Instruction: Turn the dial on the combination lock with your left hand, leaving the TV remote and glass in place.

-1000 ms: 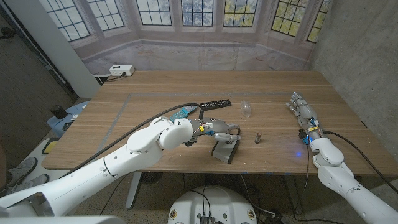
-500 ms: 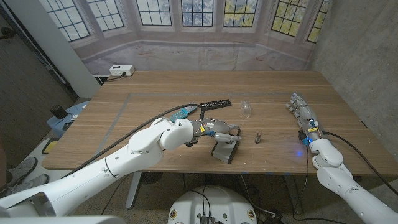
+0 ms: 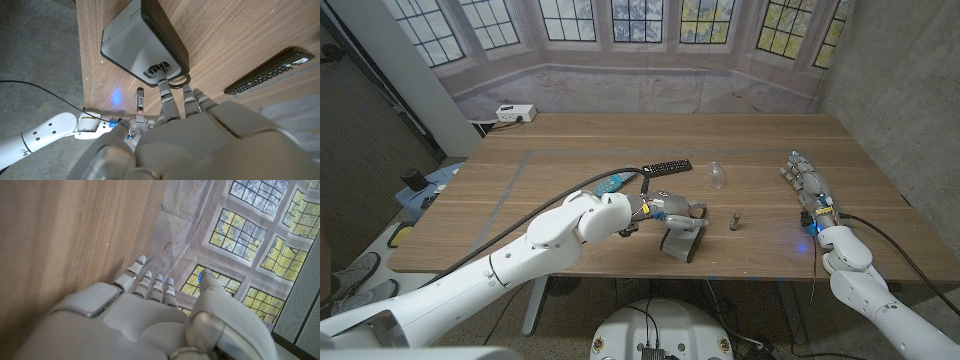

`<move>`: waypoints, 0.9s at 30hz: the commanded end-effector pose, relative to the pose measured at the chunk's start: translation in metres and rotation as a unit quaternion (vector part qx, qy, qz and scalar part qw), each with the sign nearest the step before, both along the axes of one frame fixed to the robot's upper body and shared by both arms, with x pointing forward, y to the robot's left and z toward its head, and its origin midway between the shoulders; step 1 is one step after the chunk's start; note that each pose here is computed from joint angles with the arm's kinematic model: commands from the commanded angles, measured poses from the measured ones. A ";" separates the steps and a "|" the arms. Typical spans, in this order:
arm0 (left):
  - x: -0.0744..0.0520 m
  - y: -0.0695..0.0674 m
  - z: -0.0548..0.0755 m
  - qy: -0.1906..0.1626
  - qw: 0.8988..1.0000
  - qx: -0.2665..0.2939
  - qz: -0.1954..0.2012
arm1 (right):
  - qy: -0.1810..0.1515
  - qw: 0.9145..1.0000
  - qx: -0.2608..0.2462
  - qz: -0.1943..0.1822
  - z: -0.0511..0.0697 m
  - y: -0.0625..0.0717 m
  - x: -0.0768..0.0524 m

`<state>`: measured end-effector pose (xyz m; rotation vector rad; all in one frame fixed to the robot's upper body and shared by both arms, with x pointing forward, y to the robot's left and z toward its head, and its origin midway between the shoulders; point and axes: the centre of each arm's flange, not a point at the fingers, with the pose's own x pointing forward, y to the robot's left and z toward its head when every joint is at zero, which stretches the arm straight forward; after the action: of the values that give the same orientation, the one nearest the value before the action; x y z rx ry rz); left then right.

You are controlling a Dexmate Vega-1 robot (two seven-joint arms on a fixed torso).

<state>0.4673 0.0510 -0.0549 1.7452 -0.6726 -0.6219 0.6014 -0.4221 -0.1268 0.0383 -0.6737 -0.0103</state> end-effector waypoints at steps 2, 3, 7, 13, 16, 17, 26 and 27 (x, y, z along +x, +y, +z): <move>-0.005 0.004 -0.003 0.003 1.000 -0.007 0.007 | -0.002 1.000 -0.002 0.002 0.001 0.001 -0.001; -0.005 0.004 -0.004 0.003 1.000 -0.007 0.008 | -0.002 1.000 -0.003 0.002 0.001 0.001 -0.001; -0.005 0.006 -0.005 0.005 1.000 -0.011 0.009 | -0.001 1.000 -0.002 0.002 0.000 0.002 -0.001; -0.006 0.008 -0.006 0.006 1.000 -0.012 0.010 | -0.001 1.000 -0.001 0.000 -0.002 0.003 -0.004; -0.006 0.009 -0.007 0.010 1.000 -0.014 0.009 | -0.001 1.000 0.000 -0.001 -0.003 0.003 -0.005; -0.006 0.009 -0.007 0.009 1.000 -0.014 0.009 | -0.002 1.000 0.001 -0.001 -0.004 0.003 -0.005; -0.008 0.011 -0.009 0.014 1.000 -0.013 0.005 | -0.001 1.000 0.003 -0.005 -0.008 0.004 -0.011; -0.009 0.011 -0.009 0.014 1.000 -0.013 0.006 | -0.002 1.000 0.004 -0.004 -0.008 0.004 -0.011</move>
<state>0.4611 0.0596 -0.0612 1.7190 -0.6531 -0.6136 0.5956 -0.4186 -0.1313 0.0393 -0.6762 -0.0122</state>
